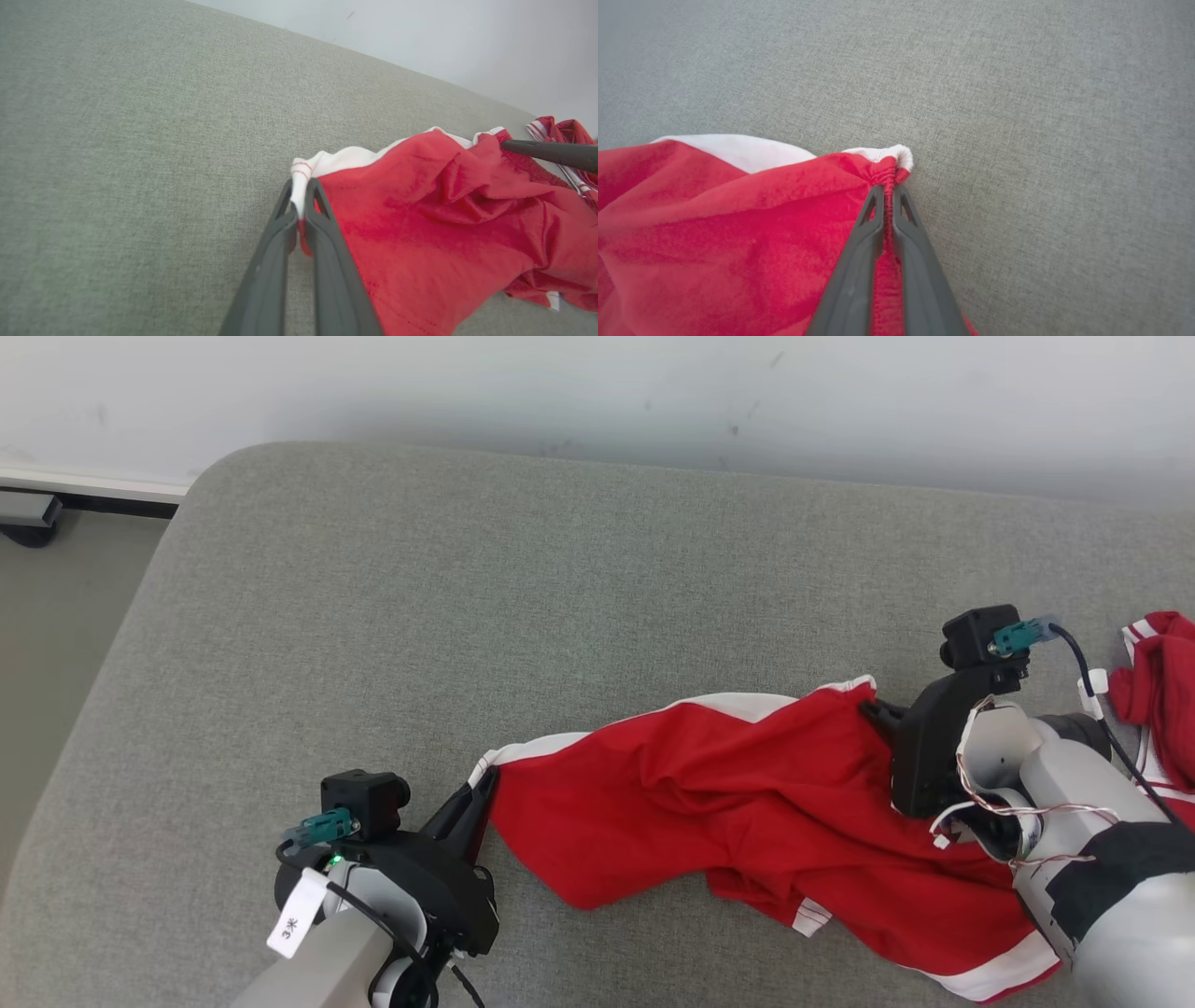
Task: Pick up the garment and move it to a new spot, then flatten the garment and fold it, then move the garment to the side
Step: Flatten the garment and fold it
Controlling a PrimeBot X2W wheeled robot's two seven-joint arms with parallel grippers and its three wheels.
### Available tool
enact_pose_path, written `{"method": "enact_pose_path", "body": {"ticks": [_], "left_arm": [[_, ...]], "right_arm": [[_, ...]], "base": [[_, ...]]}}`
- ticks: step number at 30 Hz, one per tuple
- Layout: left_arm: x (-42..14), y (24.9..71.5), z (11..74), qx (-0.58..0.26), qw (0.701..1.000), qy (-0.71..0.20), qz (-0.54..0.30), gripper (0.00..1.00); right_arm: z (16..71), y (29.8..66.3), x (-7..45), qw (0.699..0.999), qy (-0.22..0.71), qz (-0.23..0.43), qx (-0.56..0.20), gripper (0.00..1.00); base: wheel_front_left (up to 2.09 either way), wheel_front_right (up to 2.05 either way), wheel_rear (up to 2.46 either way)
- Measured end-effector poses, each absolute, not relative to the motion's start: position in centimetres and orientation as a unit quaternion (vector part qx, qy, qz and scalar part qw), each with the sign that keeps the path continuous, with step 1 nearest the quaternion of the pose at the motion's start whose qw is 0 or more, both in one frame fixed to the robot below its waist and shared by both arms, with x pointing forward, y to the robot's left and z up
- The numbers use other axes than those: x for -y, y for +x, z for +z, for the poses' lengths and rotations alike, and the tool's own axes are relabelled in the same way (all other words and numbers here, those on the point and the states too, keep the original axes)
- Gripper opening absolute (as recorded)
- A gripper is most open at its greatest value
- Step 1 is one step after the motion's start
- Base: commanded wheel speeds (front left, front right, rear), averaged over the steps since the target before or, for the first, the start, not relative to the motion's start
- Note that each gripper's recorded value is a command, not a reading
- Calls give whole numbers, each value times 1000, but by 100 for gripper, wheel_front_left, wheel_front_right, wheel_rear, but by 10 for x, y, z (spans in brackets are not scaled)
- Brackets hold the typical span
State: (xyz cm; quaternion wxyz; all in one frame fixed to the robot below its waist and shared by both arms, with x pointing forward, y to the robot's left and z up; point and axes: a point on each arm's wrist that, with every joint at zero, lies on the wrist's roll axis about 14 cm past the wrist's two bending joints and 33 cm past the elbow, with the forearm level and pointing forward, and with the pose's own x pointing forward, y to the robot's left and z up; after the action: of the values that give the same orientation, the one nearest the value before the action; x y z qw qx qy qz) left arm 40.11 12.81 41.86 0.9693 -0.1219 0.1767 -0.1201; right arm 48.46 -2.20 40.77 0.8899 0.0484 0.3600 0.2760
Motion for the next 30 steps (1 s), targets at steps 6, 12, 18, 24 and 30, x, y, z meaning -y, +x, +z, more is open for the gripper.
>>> {"method": "enact_pose_path", "body": {"ticks": [6,12,18,24,30], "left_arm": [[-132,403,421,-173,970,-125,-115,0],[-142,409,427,-163,974,-125,-100,0],[-161,412,433,-152,979,-109,-76,0],[-161,397,421,-168,977,-107,-77,0],[-141,375,404,-193,970,-106,-102,0]], "right_arm": [[436,506,21,911,62,273,-304,0],[485,529,14,934,92,278,-203,0],[507,530,18,946,106,276,-136,0],[465,491,40,945,105,261,-164,0],[432,441,63,940,96,263,-195,0]], "base": [[0,0,0],[0,0,0],[0,0,0],[0,0,0],[0,0,0]]}}
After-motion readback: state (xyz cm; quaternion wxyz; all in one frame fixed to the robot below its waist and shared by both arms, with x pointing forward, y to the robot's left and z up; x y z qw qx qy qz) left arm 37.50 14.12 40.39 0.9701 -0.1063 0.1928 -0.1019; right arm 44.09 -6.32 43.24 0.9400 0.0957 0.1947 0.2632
